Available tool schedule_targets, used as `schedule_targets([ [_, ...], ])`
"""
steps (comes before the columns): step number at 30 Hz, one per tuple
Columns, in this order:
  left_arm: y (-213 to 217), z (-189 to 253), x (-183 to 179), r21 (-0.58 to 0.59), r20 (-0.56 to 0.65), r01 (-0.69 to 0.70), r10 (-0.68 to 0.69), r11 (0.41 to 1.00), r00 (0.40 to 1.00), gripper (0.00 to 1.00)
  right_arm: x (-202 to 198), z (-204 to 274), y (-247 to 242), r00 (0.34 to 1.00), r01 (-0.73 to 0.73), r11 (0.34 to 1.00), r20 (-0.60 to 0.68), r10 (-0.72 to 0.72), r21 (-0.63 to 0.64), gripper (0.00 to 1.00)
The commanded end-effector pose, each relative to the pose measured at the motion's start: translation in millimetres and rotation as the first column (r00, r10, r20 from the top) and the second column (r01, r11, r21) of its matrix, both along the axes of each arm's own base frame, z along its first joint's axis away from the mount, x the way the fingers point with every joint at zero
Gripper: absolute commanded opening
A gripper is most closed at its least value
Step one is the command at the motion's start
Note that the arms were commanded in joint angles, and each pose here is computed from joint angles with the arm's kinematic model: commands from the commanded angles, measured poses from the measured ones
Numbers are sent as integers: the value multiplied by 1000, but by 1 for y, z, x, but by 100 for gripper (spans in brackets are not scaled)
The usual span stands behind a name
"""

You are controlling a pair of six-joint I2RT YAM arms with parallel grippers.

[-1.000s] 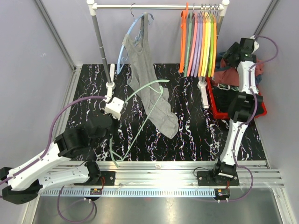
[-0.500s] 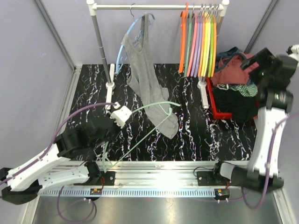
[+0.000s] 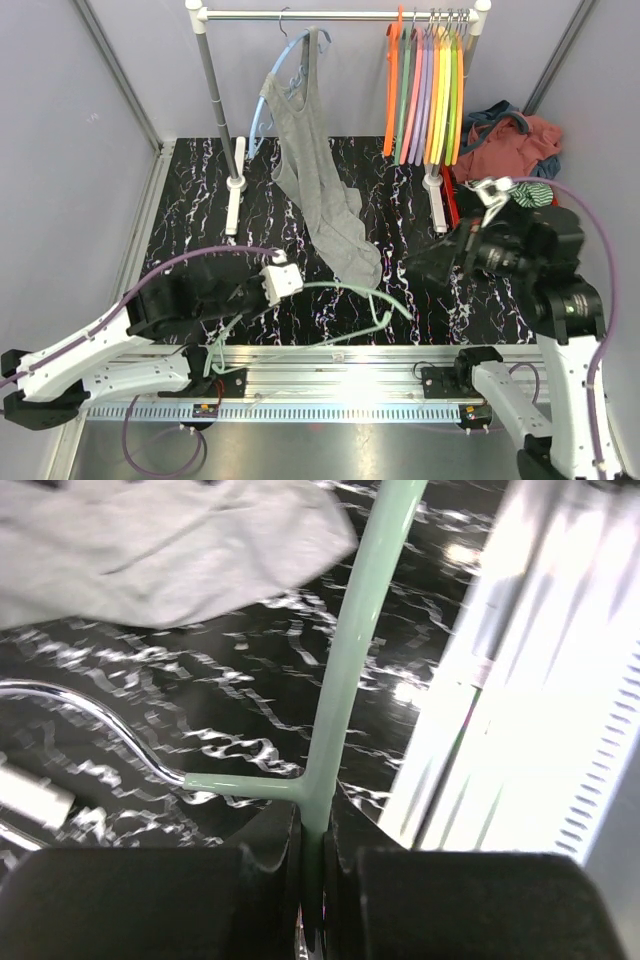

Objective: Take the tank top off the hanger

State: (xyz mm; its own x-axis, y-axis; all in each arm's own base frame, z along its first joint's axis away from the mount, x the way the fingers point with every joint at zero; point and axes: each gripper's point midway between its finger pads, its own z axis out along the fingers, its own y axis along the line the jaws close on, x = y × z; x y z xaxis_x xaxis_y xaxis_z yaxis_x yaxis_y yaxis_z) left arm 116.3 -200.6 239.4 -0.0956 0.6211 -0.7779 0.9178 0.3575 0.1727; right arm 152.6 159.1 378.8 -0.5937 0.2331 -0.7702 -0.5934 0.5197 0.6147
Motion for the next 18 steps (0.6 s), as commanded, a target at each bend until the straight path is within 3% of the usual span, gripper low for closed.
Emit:
schedule_targets([
  [1,-16,6,-22,-8,-39,146,-147,989,988,0,-48,-10,28,948,-317,948,-24,317,14,100],
  [4,-15,-2,-21,46,-37,138,-136,989,990,0,-77,-8,39,889,-456,889,-34,457,33,100],
  [7,-15,-4,-15,76,-11,110,-110,991,994,0,-93,-20,45,839,-526,848,-130,529,55,99],
  [11,-15,0,-8,81,34,84,-87,993,996,0,-90,-54,49,836,-507,862,-264,481,-34,98],
  [18,-18,3,-1,92,77,67,-74,994,994,0,-97,-80,57,778,-552,832,-395,489,-58,94],
])
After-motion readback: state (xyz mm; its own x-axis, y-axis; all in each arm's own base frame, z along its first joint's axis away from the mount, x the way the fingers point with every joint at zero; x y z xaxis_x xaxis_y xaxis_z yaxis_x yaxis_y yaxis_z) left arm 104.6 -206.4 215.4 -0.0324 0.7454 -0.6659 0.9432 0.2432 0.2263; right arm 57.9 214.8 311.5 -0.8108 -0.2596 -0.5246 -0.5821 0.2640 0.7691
